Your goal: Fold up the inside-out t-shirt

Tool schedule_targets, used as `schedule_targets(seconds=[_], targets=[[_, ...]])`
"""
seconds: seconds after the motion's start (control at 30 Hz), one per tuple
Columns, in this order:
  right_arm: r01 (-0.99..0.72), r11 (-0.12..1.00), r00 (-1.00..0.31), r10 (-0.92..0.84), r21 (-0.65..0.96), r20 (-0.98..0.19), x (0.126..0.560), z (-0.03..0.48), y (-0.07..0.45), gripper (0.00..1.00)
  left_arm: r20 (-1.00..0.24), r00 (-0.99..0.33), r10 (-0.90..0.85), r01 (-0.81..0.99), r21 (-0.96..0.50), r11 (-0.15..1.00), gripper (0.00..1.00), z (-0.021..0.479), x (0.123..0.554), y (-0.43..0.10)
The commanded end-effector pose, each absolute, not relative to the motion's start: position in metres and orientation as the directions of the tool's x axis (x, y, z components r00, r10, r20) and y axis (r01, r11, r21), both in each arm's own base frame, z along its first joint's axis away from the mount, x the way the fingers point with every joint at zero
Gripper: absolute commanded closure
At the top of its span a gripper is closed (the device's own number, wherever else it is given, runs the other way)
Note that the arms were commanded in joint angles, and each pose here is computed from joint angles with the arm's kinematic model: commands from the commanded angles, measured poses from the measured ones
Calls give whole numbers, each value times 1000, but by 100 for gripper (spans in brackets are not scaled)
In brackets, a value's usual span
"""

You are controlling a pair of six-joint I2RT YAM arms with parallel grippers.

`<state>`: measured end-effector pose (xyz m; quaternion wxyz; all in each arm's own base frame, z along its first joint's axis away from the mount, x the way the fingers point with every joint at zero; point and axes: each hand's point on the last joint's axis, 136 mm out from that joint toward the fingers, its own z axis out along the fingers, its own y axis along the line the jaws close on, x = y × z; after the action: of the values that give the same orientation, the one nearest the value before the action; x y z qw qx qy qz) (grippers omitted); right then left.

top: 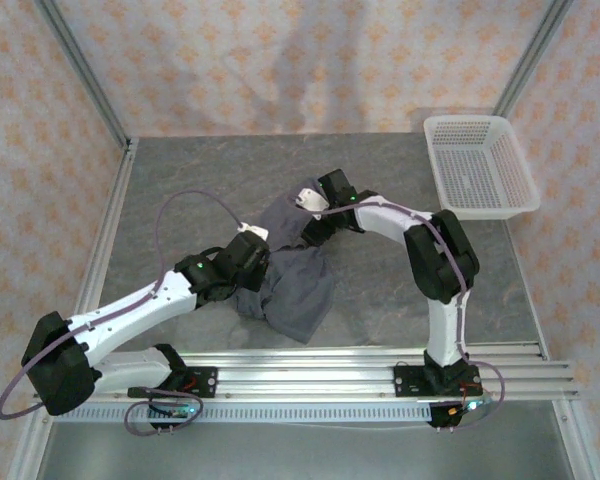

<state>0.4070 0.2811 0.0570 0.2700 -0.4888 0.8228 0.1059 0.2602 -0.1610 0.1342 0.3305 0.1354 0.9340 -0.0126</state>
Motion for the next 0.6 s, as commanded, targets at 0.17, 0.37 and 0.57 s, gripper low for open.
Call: schedule_targets(seconds=[0.17,0.37,0.57], targets=[[-853,518,-449,-668,62,-593,415,58,309,99,-580,-807,110,141,-9,990,47,112,252,-144],[-744,620,-594,-441,250,-673,419,113,320,100,-493,-868,59,196,-232,953,43,84,225,-169],[-683,636,-649,-305,358,-696,413,145,325,100,-516,-851,101,338,-388,857,32,93,208,-203]])
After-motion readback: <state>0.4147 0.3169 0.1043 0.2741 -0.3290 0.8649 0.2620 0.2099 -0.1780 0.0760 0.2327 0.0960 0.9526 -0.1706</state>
